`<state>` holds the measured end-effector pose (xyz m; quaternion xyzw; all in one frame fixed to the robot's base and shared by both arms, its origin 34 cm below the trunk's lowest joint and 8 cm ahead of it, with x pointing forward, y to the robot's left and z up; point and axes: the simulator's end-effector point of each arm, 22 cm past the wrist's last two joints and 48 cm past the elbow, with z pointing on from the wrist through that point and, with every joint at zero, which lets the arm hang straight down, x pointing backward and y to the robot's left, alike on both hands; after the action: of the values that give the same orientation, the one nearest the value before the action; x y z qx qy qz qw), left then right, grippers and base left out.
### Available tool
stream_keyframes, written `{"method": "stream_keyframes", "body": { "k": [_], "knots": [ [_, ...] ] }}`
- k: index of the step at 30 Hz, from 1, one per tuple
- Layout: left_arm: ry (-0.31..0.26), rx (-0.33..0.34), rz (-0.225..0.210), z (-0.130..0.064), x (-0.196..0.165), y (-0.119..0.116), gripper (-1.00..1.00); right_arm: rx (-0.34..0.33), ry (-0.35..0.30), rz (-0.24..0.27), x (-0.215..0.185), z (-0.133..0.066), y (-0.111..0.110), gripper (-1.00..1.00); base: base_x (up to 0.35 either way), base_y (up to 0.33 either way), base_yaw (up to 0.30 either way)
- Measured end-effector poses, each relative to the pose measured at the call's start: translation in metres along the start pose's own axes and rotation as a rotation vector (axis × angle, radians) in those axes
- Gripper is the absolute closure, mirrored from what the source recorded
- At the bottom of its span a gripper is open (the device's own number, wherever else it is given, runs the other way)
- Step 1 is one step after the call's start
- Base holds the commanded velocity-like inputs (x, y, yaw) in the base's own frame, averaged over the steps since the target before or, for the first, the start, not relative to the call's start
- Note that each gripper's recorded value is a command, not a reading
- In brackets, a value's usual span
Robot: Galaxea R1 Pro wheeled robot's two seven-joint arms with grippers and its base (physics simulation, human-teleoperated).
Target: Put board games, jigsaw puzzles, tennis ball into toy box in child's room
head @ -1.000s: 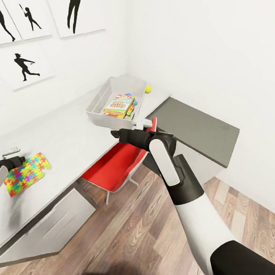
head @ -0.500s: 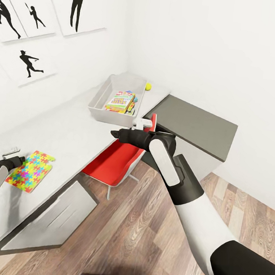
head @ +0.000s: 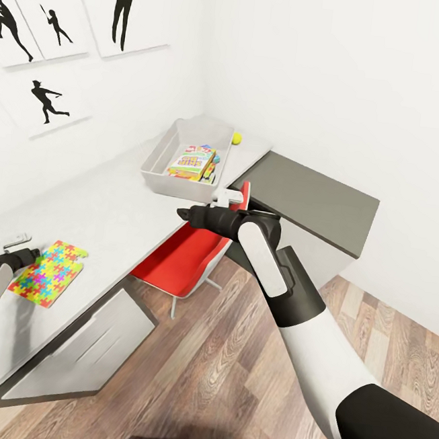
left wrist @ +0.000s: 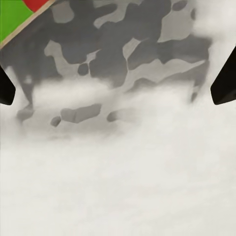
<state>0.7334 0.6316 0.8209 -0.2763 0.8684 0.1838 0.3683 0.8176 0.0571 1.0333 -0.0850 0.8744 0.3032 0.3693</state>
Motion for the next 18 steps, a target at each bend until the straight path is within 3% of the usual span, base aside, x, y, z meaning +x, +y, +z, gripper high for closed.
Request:
{"method": "stream_keyframes", "body": {
  "k": [18],
  "knots": [
    [-0.024,0.001,-0.064,-0.003,-0.018,0.002,-1.00,0.007,0.001,0.001,0.000,0.000,-0.002,-1.00,0.000,0.000,0.000]
  ]
}}
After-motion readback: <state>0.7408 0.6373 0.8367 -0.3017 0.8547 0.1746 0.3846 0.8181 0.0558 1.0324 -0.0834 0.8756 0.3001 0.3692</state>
